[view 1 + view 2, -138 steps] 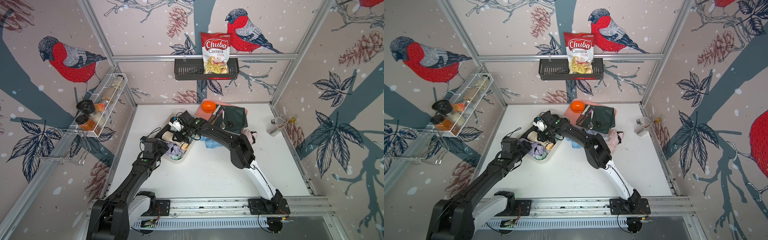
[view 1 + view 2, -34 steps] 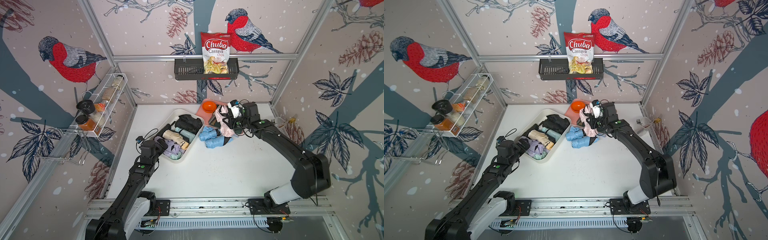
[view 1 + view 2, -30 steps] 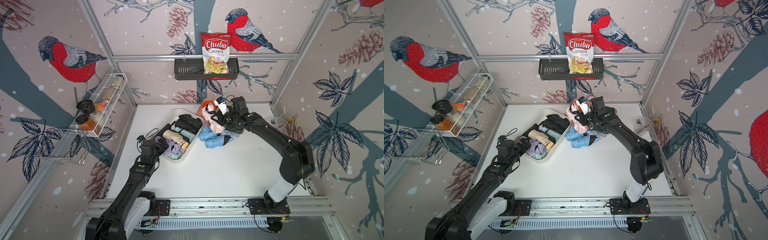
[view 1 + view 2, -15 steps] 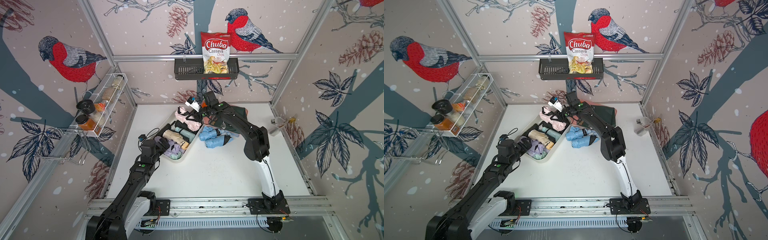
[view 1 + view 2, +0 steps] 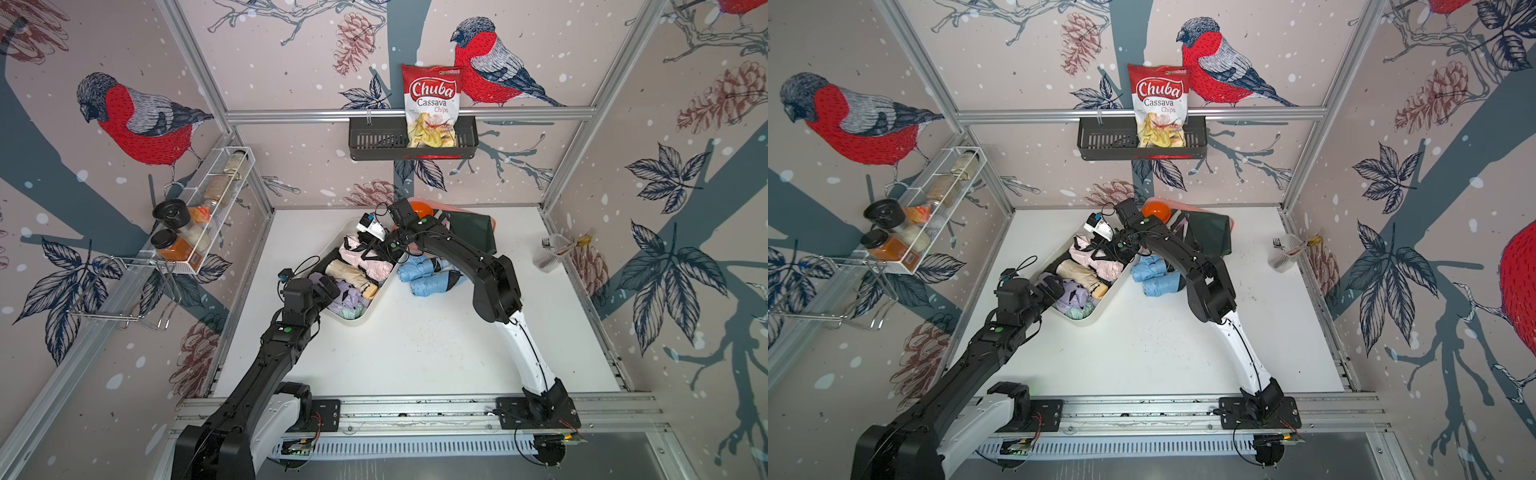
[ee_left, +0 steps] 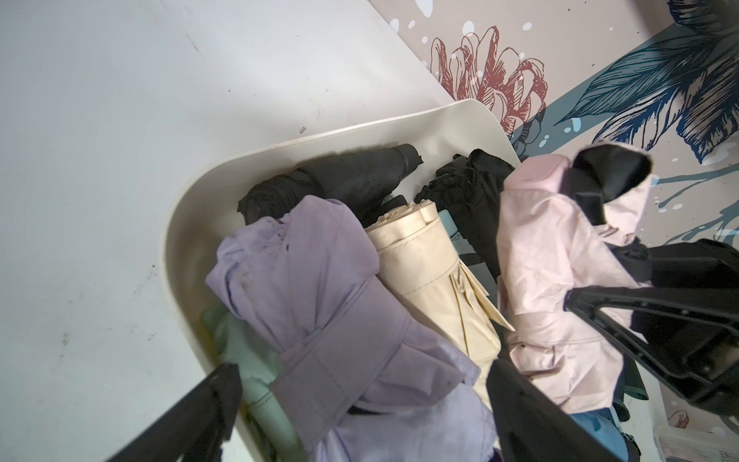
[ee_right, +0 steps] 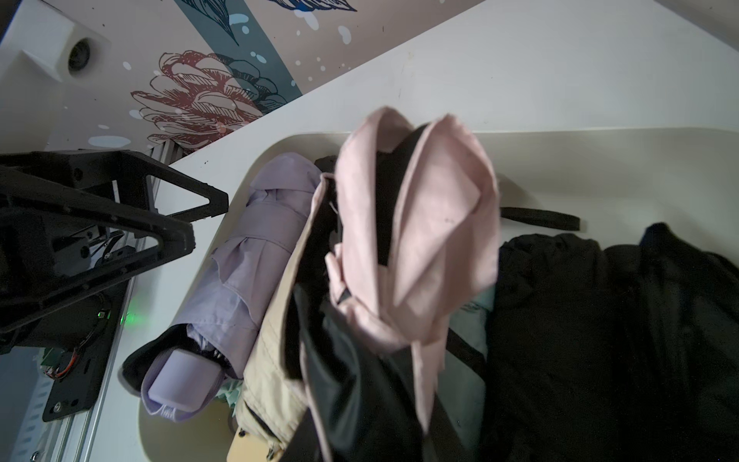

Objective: Put the umbrella into the storage box
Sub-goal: Place the umbrella in the storage box.

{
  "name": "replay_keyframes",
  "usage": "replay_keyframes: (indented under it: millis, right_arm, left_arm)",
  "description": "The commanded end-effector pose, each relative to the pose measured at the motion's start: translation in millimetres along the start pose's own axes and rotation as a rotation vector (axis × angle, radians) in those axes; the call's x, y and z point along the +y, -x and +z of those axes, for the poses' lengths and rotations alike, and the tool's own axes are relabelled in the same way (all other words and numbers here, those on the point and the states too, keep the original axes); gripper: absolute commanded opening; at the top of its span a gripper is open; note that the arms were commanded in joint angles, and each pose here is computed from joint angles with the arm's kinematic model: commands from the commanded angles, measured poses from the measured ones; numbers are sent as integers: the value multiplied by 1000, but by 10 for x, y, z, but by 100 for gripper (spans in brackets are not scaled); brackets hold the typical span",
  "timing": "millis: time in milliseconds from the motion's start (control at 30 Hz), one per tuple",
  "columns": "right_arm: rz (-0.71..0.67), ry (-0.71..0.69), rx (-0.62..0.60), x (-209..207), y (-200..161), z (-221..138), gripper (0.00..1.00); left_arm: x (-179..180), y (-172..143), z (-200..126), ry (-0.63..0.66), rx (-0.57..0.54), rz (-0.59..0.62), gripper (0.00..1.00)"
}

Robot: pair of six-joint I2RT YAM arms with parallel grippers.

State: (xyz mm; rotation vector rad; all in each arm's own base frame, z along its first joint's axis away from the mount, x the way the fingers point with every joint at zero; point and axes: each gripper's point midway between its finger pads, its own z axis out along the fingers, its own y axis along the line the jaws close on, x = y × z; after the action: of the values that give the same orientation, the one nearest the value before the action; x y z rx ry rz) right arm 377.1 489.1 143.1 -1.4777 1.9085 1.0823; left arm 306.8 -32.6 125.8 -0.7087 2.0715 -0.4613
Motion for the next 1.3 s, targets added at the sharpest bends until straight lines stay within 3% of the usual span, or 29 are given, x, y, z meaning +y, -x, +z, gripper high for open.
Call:
replay_keyframes:
  millis: [0, 233, 633, 833, 1100, 1267]
  right_arm:
    - [14, 15, -5, 19, 7, 49, 25]
    - [61, 19, 32, -23, -164, 188, 34]
    - [117, 3, 90, -86, -418, 461, 36]
    - [117, -23, 82, -84, -319, 403, 45]
    - [110, -76, 14, -77, 32, 119, 78]
    - [98, -123, -20, -72, 228, -77, 85]
  left_arm:
    - [-80, 82, -4, -25, -27, 13, 99]
    - [-79, 79, 8, -23, -24, 10, 99]
    - [-81, 64, 31, -21, -16, 8, 99]
    - [-74, 59, 30, -16, -14, 9, 99]
    - [-60, 64, 13, -11, -20, 8, 99]
    - [-63, 72, 3, -12, -24, 10, 99]
